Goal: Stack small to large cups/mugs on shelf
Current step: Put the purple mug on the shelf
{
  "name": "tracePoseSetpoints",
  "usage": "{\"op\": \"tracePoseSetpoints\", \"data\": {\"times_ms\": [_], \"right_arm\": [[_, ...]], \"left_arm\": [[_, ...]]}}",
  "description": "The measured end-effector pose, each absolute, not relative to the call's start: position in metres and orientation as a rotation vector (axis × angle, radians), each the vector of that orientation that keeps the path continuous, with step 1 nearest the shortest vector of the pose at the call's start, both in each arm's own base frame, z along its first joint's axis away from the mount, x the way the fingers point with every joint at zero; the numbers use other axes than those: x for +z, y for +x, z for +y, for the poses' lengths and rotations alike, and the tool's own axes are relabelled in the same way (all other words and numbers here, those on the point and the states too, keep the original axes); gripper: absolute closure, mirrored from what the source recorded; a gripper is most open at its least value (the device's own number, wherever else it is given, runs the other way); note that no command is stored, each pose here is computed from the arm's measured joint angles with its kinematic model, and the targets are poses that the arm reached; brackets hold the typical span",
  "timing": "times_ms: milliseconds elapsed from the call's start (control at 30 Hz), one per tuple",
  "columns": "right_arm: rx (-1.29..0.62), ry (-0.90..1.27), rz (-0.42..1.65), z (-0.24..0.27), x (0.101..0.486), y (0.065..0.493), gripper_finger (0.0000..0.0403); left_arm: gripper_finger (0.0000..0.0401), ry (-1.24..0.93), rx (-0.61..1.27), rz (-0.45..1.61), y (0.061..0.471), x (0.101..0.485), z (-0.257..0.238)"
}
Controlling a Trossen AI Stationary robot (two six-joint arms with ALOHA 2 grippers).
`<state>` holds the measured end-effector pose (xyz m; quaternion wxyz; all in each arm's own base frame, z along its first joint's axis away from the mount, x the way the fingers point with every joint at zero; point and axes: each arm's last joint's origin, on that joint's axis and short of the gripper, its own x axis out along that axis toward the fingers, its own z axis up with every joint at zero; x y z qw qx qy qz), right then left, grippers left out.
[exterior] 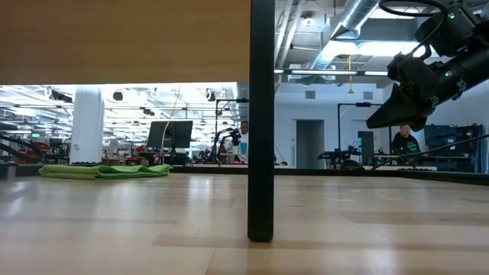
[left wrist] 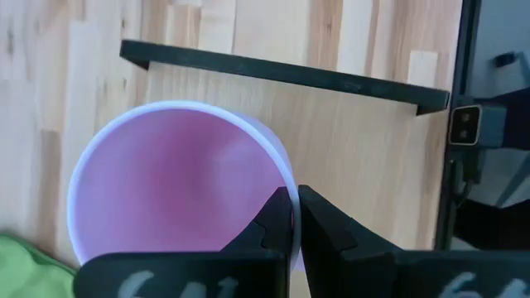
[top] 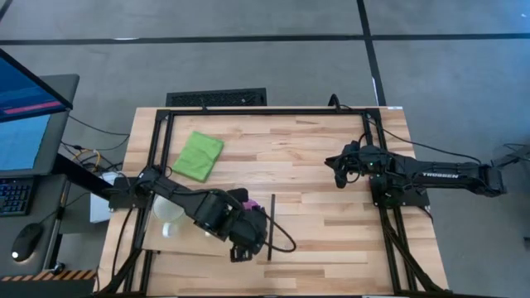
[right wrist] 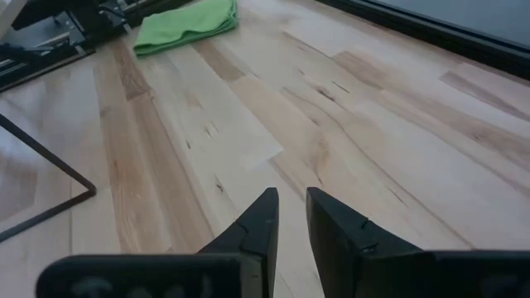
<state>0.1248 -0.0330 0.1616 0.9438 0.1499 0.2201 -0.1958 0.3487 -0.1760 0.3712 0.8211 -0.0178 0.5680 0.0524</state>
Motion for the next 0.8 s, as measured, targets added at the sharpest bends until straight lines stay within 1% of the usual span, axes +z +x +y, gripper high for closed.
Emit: {"op": "tracePoseSetpoints", "data": {"times_ms": [367,800], "right_arm": [[-0.395,0.287,0.453,-0.033,0.162,0.125,0.0316],[-0.393,0.278,0.454,-0.033,0.162,0.125,0.0316]], "left_arm": [[0.0401,-0.159,0.150,1.233,0.355,0.371,-0.163],[0.0401,-0.216,0.156,1.249,0.357,0.370,-0.159]]}}
